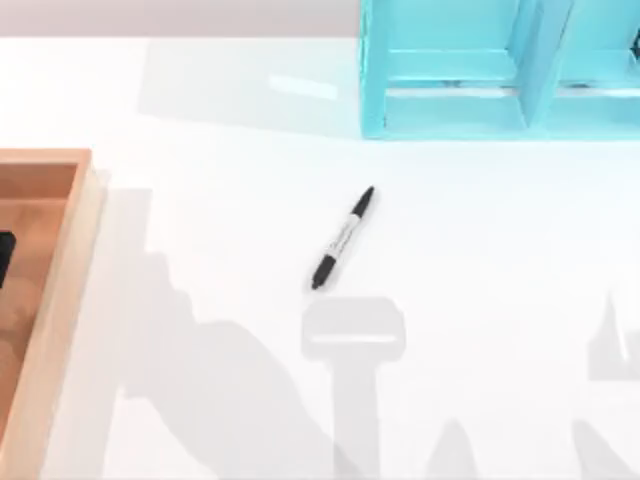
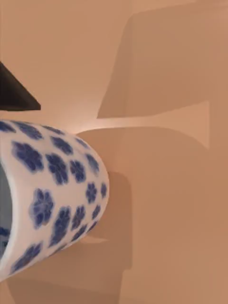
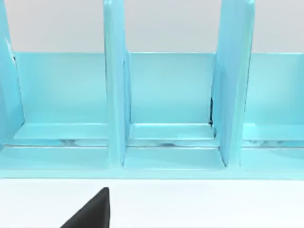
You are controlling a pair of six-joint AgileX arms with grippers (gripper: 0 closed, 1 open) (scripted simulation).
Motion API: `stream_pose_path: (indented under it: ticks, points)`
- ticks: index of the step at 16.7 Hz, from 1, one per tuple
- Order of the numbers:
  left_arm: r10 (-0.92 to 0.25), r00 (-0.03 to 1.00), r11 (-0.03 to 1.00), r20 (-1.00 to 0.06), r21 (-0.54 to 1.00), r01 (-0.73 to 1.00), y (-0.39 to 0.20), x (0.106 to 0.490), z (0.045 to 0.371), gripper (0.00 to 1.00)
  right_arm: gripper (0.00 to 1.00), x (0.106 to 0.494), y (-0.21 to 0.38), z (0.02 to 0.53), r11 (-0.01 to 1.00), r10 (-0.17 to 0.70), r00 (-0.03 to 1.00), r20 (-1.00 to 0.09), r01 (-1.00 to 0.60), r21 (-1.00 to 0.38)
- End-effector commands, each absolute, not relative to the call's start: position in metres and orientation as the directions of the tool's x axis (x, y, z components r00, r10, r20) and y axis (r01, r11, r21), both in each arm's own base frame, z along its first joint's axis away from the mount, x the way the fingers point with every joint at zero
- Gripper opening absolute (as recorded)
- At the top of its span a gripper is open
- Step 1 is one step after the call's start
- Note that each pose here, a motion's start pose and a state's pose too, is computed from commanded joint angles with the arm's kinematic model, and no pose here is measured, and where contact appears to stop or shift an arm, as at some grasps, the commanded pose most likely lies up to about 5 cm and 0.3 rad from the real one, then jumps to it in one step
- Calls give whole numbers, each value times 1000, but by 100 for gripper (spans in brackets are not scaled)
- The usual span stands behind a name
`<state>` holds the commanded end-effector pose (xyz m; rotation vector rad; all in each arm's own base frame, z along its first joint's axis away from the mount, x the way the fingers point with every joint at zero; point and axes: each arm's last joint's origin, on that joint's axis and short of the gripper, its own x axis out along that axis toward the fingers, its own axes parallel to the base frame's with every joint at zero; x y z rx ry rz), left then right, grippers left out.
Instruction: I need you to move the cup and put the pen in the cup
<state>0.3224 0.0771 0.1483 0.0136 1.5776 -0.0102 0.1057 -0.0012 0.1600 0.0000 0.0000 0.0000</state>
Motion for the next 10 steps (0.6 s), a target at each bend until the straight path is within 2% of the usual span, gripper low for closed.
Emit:
stream_pose_path:
  ticks: [10]
  points:
    - [2,-7,1000,-1000,2,15,77,322,148,17,100,106,-1,160,1000,0,1000,0,0,0]
